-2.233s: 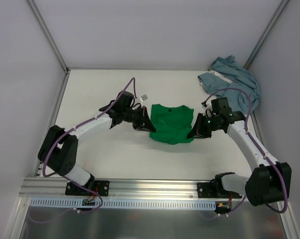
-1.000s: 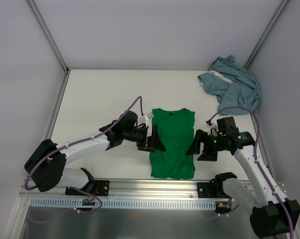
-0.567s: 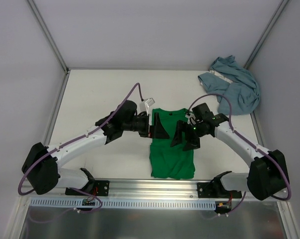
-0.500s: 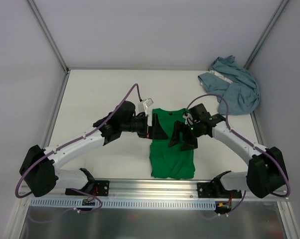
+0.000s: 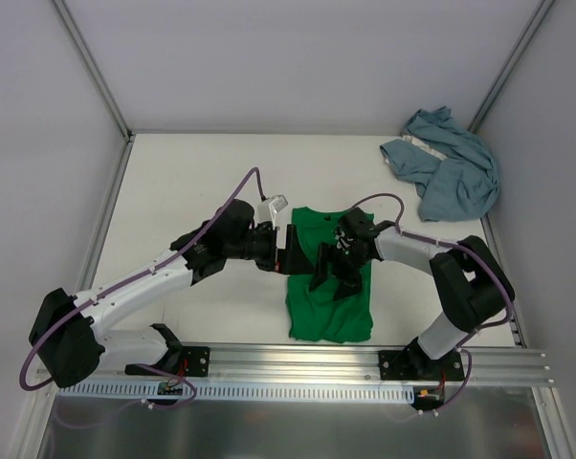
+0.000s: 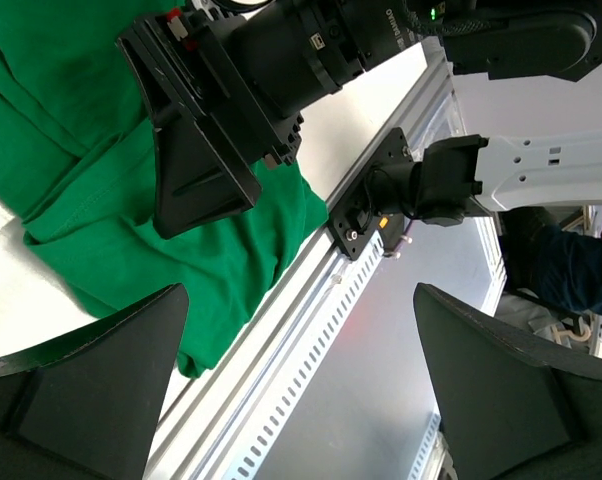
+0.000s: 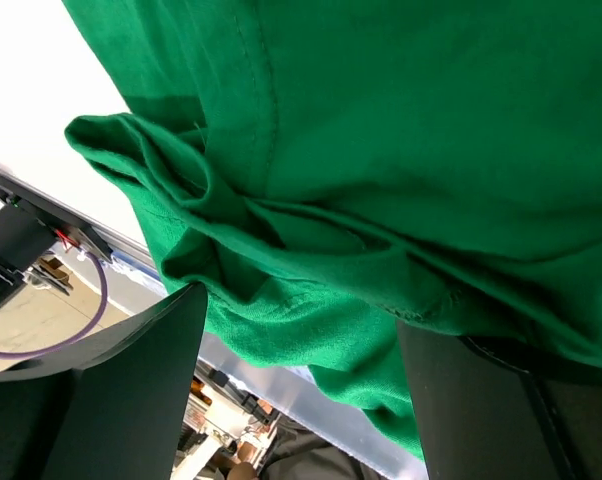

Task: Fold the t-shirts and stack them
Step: Grab one side of the 2/3 rectangular tshirt with both arms

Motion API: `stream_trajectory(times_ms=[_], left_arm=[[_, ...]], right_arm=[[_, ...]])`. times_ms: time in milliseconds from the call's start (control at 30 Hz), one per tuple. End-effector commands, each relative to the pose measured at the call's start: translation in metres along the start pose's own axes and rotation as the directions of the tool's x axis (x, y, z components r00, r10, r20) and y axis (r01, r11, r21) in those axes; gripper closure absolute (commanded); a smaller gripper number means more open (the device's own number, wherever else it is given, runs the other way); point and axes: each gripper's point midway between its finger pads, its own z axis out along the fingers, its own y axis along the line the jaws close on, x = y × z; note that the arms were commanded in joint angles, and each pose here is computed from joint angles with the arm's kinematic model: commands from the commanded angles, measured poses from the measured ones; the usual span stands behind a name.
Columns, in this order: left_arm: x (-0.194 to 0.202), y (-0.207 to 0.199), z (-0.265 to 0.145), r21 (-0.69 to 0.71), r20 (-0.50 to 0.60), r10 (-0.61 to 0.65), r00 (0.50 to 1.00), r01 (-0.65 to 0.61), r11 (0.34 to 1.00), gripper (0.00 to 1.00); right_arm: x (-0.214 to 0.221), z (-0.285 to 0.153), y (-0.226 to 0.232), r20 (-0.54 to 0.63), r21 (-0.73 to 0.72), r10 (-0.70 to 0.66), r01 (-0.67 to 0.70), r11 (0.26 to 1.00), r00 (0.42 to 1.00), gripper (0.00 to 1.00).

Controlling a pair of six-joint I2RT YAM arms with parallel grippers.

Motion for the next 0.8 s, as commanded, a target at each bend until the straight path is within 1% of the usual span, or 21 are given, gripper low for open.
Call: stream_trajectory(times_ms=[0, 200, 267, 433, 533, 667, 733, 767], left_arm=[[-0.004, 0.002, -0.008, -0.015, 0.031, 0.039, 0.999, -0.039, 0.999, 0.01], [-0.006, 0.010, -0.008, -0.023, 0.028, 0.027, 0.999, -0.027, 0.999, 0.01], [-0.007, 0.013, -0.007, -0.026, 0.024, 0.021, 0.999, -0.021, 0.999, 0.01], [-0.009, 0.026, -0.009, -0.046, 0.022, 0.004, 1.000, -0.003, 0.999, 0.01], [-0.012, 0.035, -0.010, -0.049, 0.024, -0.015, 1.000, 0.016, 0.999, 0.01], [-0.013, 0.044, -0.008, -0.045, 0.019, -0.036, 0.999, 0.036, 0.998, 0.01], [-0.014, 0.048, -0.007, -0.044, 0.013, -0.047, 0.999, 0.047, 0.998, 0.01], [-0.016, 0.050, -0.006, -0.043, 0.016, -0.047, 0.999, 0.048, 0.998, 0.01]], right_arm=[[-0.028, 0.010, 0.001, 0.063, 0.042, -0.026, 0.023, 0.999, 0.998, 0.20], [-0.055, 0.020, 0.003, 0.042, 0.079, -0.034, 0.031, 0.996, 0.999, 0.21], [-0.071, 0.023, 0.003, 0.038, 0.087, -0.033, 0.030, 0.996, 0.999, 0.21], [-0.114, 0.011, -0.001, 0.069, 0.102, -0.016, 0.009, 0.995, 0.997, 0.22], [-0.129, 0.009, -0.012, 0.056, 0.151, -0.017, 0.008, 0.988, 0.998, 0.22], [-0.161, 0.003, -0.007, 0.071, 0.177, -0.041, 0.027, 0.984, 0.997, 0.21], [-0.168, 0.000, -0.009, 0.061, 0.187, -0.040, 0.028, 0.982, 0.997, 0.22], [-0.179, -0.004, -0.002, 0.081, 0.181, -0.054, 0.039, 0.983, 0.995, 0.21]])
